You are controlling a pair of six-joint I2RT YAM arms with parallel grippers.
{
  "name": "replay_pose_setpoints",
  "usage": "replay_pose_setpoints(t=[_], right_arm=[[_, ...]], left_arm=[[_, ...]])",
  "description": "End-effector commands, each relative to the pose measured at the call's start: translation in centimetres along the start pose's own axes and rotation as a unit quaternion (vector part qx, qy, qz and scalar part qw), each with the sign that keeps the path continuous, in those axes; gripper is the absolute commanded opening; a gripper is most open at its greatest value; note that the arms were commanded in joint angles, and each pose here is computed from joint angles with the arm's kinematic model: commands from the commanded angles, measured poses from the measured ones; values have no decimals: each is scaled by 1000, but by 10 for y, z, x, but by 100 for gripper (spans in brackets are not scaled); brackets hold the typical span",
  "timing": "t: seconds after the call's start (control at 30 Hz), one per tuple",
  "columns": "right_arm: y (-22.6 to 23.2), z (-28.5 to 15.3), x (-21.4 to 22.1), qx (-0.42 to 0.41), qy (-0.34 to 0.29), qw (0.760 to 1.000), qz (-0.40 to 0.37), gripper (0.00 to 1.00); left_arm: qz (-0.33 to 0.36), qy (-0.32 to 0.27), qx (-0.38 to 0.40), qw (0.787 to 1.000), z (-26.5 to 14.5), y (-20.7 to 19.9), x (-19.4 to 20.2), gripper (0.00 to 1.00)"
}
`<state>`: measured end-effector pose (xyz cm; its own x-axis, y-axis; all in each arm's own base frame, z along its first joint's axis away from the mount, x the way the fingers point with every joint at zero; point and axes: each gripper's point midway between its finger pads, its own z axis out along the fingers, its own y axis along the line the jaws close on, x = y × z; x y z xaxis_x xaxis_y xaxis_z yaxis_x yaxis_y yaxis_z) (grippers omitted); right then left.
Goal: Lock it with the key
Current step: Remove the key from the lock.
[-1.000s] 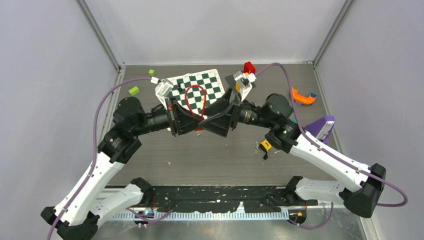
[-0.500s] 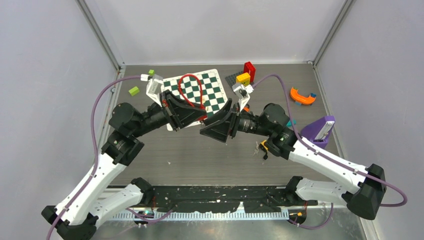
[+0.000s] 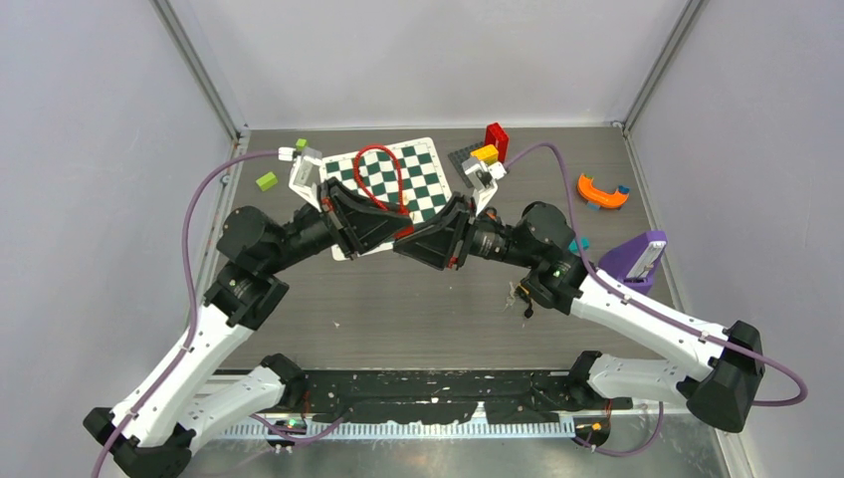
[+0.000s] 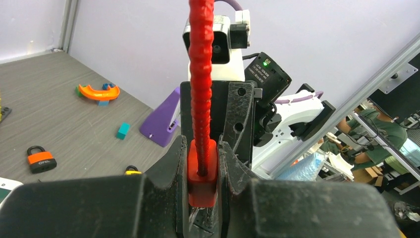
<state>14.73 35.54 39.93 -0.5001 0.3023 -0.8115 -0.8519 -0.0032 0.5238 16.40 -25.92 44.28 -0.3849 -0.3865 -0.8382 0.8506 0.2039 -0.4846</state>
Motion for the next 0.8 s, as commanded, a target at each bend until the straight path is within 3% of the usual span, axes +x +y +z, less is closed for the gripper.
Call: replay_pose_setpoints(t=[0.0, 0.03, 0.13, 0.2, 0.3, 0.43, 0.77], right_arm=[[18, 5, -26, -23, -39, 999, -11, 37], [17, 5, -25, -21, -40, 999, -9, 47], [17, 4, -26, -21, -42, 999, -8, 55], [18, 4, -28, -20, -45, 999, -8, 50], [19, 5, -28, -24, -43, 999, -9, 27], [19, 6, -25, -27, -38, 999, -9, 7], [16, 10, -9, -43, -9, 999, -11, 5]], left_arm=[[18, -22, 14, 999, 1, -7, -10, 0], [17, -21, 14, 1000, 1, -7, -9, 0], [20, -21, 12, 1000, 0, -7, -9, 0], [21, -21, 8, 1000, -1, -6, -9, 0], [25, -25, 3, 999, -2, -5, -10, 0], [27, -28, -3, 999, -4, -4, -11, 0], [43, -65, -28, 997, -12, 2, -21, 0]])
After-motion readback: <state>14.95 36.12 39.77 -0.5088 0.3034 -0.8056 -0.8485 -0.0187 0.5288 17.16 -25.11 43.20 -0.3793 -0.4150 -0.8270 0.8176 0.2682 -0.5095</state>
